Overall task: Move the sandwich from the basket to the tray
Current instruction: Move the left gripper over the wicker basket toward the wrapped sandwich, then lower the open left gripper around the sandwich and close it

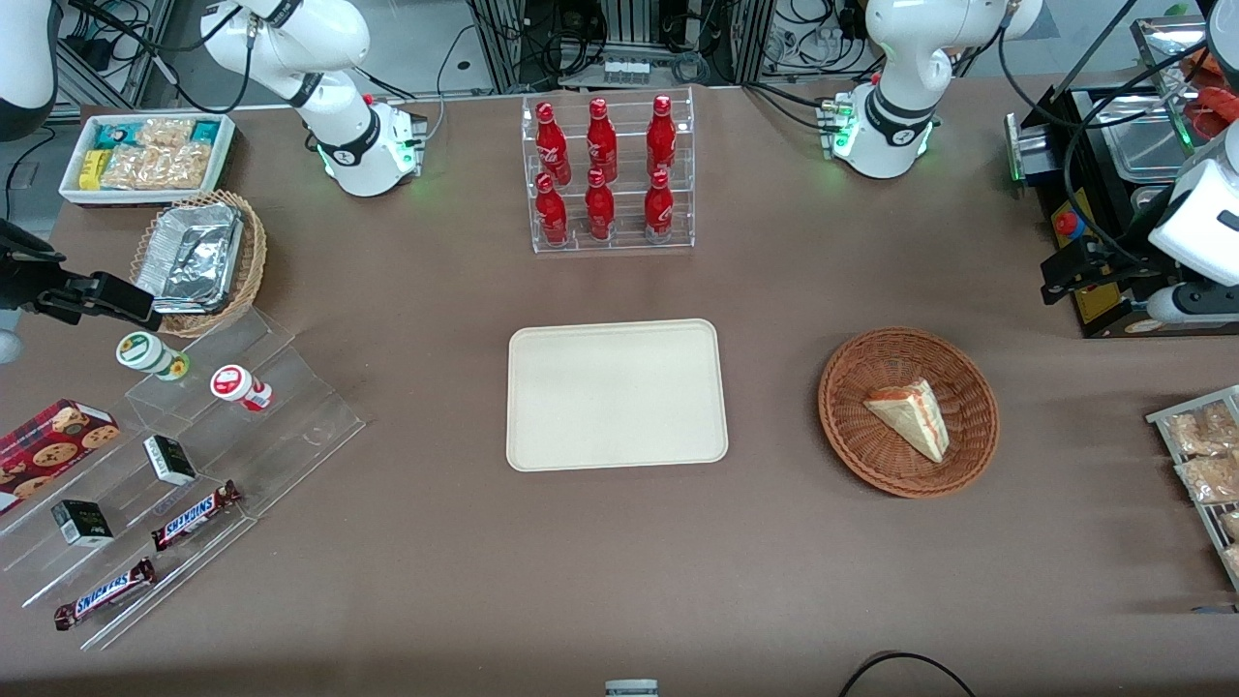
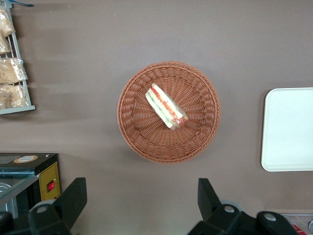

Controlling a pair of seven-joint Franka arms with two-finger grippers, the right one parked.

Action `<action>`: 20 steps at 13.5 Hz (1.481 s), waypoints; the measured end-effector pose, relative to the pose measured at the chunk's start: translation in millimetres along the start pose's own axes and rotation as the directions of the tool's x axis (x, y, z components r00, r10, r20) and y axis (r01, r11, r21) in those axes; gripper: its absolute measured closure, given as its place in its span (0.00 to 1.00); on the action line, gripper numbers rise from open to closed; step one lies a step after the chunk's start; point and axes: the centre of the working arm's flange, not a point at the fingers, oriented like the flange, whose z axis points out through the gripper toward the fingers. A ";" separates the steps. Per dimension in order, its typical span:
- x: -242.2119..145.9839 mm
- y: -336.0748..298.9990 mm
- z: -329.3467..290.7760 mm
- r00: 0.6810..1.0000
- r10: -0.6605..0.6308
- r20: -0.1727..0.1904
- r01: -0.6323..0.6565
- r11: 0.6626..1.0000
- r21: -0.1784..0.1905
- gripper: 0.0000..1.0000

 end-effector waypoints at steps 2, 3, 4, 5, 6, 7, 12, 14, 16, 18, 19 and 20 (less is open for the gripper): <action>0.5 0.7 0.4 1.000 0.001 -0.002 -0.001 1.000 -0.003 0.00; 1.1 1.2 0.1 1.000 0.000 -0.006 -0.001 1.000 -0.009 0.00; 2.2 1.4 0.5 1.000 0.000 -0.012 0.000 1.000 -0.012 0.00; 4.2 1.3 4.0 1.000 0.000 -0.012 0.000 1.000 -0.012 0.00; 7.7 1.7 11.4 1.000 0.000 -0.007 0.000 1.000 -0.012 0.00; 12.3 1.9 21.5 1.000 0.000 0.003 0.000 1.000 -0.013 0.00; 42.6 4.7 85.8 0.995 -0.102 0.017 0.102 0.995 -0.016 0.00; 52.9 8.6 119.9 0.983 -0.182 0.010 0.182 0.983 -0.019 0.00; 58.6 20.4 149.4 0.964 -0.264 -0.011 0.264 0.964 -0.029 0.00; 56.3 34.4 172.5 0.941 -0.339 -0.020 0.338 0.940 -0.037 0.00; 54.3 36.7 182.4 0.931 -0.363 -0.023 0.362 0.931 -0.040 0.00; 51.4 36.8 192.3 0.926 -0.378 -0.018 0.377 0.925 -0.037 0.00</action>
